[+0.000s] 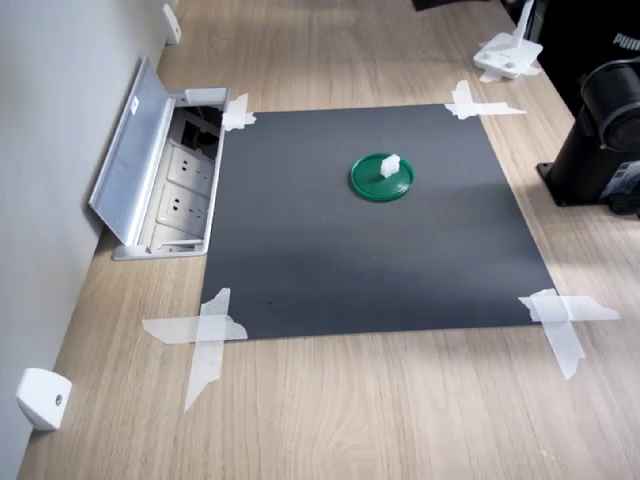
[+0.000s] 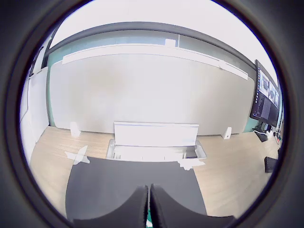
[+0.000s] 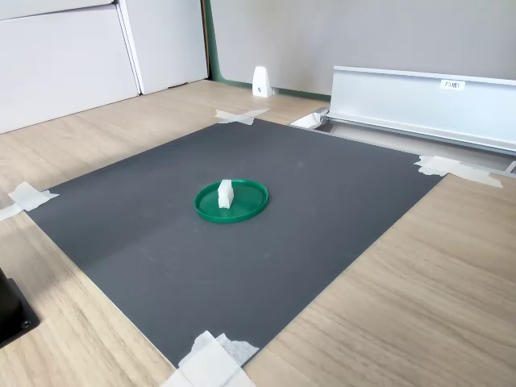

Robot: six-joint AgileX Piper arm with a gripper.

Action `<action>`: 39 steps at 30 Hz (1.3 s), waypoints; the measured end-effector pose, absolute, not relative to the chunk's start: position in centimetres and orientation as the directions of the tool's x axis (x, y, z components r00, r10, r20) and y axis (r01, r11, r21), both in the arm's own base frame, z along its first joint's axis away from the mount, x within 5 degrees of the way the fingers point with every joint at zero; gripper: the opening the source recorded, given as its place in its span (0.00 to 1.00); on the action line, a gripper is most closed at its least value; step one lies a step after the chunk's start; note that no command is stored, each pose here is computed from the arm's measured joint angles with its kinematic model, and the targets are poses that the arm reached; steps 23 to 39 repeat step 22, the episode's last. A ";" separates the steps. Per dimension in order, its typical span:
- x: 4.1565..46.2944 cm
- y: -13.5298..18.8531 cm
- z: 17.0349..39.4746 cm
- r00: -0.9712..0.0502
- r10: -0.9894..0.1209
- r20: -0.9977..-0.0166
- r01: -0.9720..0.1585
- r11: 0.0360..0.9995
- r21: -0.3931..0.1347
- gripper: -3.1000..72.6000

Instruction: Grasp a white terminal and put it on the green lid.

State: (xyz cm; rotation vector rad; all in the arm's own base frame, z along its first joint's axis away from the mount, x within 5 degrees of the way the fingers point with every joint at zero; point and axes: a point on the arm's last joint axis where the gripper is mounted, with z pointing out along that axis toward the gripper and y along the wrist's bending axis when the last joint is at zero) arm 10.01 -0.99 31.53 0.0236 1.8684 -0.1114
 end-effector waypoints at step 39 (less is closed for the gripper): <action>4.2 -0.2 22.8 -0.207 -0.045 -0.977 0.076 0.995 -0.062 0.03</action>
